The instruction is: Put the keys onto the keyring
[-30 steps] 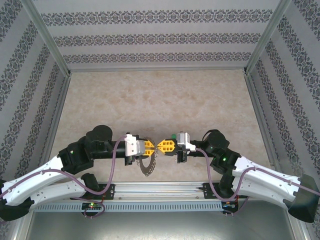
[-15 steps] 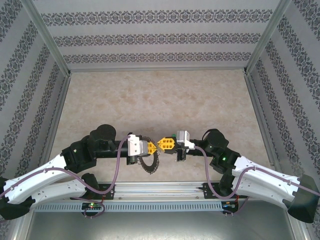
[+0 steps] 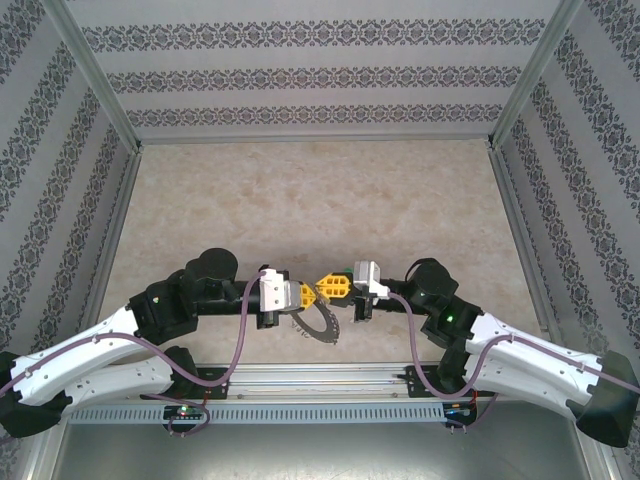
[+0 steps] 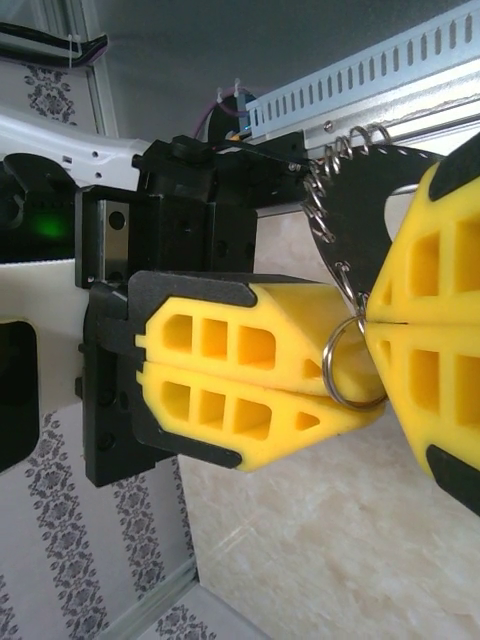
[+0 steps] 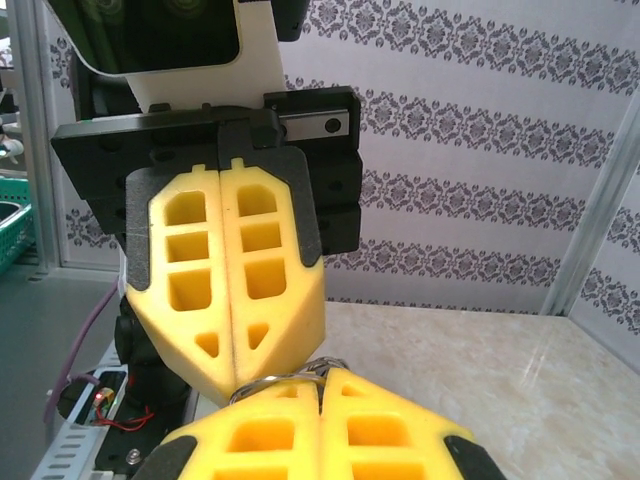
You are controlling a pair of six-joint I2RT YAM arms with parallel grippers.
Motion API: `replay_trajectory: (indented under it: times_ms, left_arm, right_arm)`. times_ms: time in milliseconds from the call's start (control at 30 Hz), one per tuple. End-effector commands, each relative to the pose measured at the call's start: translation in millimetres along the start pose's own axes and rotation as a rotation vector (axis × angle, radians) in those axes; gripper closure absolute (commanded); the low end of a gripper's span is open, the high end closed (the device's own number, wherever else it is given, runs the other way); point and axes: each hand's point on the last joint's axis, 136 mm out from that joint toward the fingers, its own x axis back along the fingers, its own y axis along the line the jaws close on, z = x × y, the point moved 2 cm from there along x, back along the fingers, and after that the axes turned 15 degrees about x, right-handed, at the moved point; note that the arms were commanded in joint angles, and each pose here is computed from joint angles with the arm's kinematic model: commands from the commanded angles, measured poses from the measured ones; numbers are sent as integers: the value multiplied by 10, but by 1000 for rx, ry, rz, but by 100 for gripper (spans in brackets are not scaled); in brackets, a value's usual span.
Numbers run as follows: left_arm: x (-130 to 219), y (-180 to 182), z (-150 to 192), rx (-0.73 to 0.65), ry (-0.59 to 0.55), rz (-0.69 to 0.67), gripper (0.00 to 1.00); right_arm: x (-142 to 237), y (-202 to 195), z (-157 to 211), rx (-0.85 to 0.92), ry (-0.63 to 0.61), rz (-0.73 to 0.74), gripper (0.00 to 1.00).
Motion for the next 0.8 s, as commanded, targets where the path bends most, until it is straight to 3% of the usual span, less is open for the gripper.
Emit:
replay_trajectory:
  times_ms: [0, 267, 767]
  left_arm:
    - [53, 140, -176, -27, -80, -96, 90]
    - [58, 222, -115, -22, -58, -151, 69]
    - [8, 282, 90, 0, 28, -182, 64]
  right_arm:
    - [33, 83, -105, 30, -42, -31, 100]
    - [4, -69, -7, 12, 36, 53, 100]
    - [3, -284, 223, -27, 207, 157, 100]
